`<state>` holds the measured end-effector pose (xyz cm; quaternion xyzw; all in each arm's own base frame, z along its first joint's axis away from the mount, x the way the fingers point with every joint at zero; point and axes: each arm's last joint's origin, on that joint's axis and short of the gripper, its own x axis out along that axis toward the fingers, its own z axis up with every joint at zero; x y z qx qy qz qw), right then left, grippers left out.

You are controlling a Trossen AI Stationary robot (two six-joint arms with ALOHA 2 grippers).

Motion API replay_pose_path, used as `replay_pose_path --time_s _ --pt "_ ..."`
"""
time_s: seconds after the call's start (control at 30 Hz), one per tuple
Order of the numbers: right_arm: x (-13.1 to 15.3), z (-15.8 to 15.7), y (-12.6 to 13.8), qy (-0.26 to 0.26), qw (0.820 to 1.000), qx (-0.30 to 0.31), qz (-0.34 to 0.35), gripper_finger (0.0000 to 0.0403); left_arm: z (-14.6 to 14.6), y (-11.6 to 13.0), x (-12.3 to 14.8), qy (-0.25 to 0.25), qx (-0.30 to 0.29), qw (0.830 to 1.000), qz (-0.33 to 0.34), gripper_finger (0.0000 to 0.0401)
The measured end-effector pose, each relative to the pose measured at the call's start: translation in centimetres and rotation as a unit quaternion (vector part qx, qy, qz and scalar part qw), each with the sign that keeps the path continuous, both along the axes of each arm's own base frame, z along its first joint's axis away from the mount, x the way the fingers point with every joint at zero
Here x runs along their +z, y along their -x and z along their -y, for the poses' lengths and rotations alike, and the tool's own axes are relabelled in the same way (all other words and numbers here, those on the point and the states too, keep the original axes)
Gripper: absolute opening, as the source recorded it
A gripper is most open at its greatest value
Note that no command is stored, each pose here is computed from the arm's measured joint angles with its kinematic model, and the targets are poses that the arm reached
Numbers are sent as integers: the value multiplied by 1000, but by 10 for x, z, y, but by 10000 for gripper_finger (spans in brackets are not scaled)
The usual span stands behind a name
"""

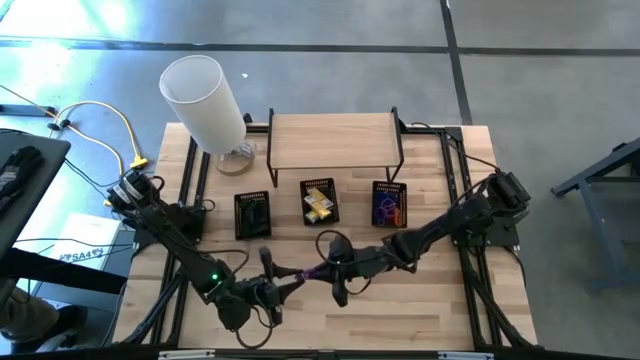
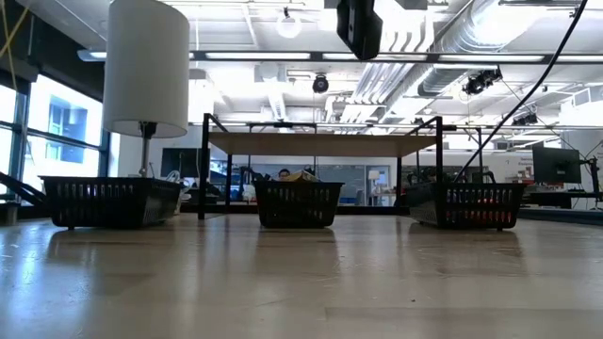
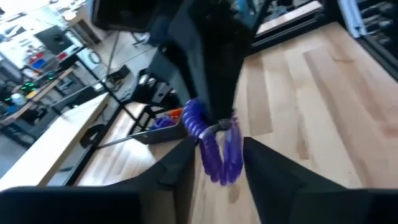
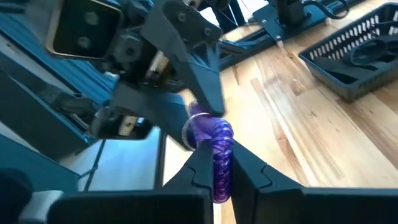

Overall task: Pick & Place Office Desk Supplies
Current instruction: Put the purple spring keychain into the right black bin

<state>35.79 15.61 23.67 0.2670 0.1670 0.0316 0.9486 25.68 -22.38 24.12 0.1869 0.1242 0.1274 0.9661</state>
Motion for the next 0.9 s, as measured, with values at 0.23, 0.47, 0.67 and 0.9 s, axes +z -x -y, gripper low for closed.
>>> replay_pose_path --time_s 0.23,0.47,0.67,0.9 --pt "-13 5 4 22 997 -14 -69 12 0 0 0 -9 -8 1000 -5 200" --pt "-29 14 19 85 977 -100 -170 10 1 0 0 31 -1 1000 7 226" --pt "-29 22 43 130 945 -193 -230 10 6 5 0 62 -6 998 15 226" --pt "-12 40 85 184 893 -304 -274 12 4 1 -2 101 -38 994 2 226"
